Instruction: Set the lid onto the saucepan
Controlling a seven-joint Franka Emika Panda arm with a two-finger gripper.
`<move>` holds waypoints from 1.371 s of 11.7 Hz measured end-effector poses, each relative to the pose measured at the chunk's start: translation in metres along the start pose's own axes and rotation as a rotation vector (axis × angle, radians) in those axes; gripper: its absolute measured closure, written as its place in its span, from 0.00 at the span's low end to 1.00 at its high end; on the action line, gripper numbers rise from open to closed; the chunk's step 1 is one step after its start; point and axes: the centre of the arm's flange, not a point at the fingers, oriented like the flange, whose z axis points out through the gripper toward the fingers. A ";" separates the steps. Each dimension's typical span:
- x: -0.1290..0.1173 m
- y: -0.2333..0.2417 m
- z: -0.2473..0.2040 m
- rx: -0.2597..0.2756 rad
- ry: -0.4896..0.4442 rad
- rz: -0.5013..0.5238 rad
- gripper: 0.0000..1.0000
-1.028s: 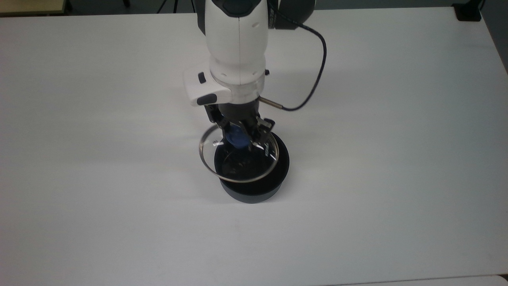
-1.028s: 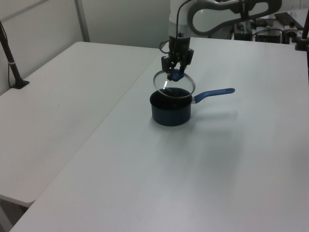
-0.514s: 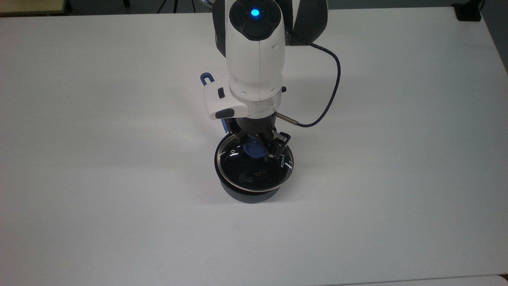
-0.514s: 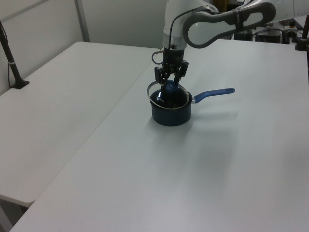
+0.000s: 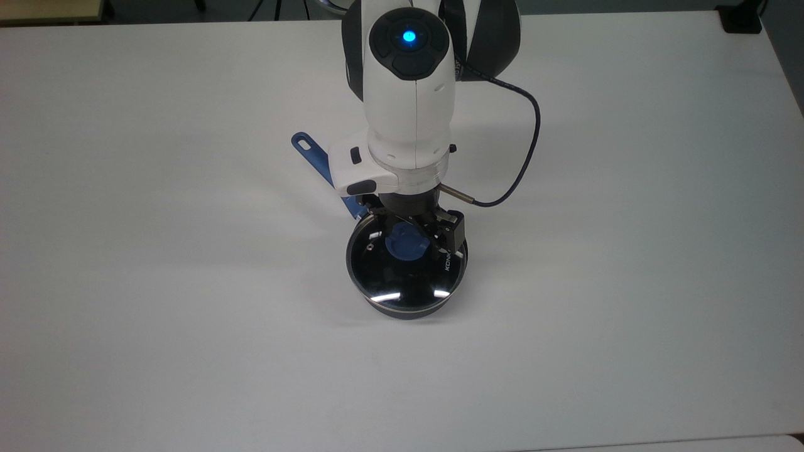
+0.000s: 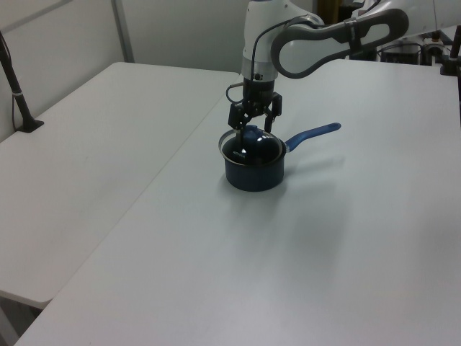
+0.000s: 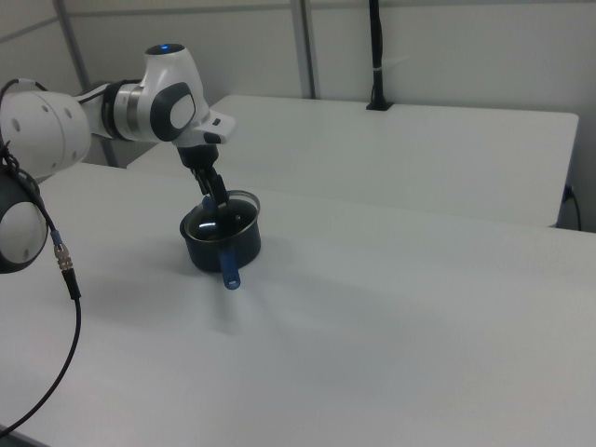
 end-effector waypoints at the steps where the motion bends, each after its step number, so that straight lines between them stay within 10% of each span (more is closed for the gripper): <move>1: 0.000 0.000 0.000 0.000 0.000 0.000 0.00; 8: 0.004 0.062 -0.117 -0.025 -0.016 0.038 0.00; 16: -0.055 0.193 -0.231 -0.096 -0.058 -0.296 0.00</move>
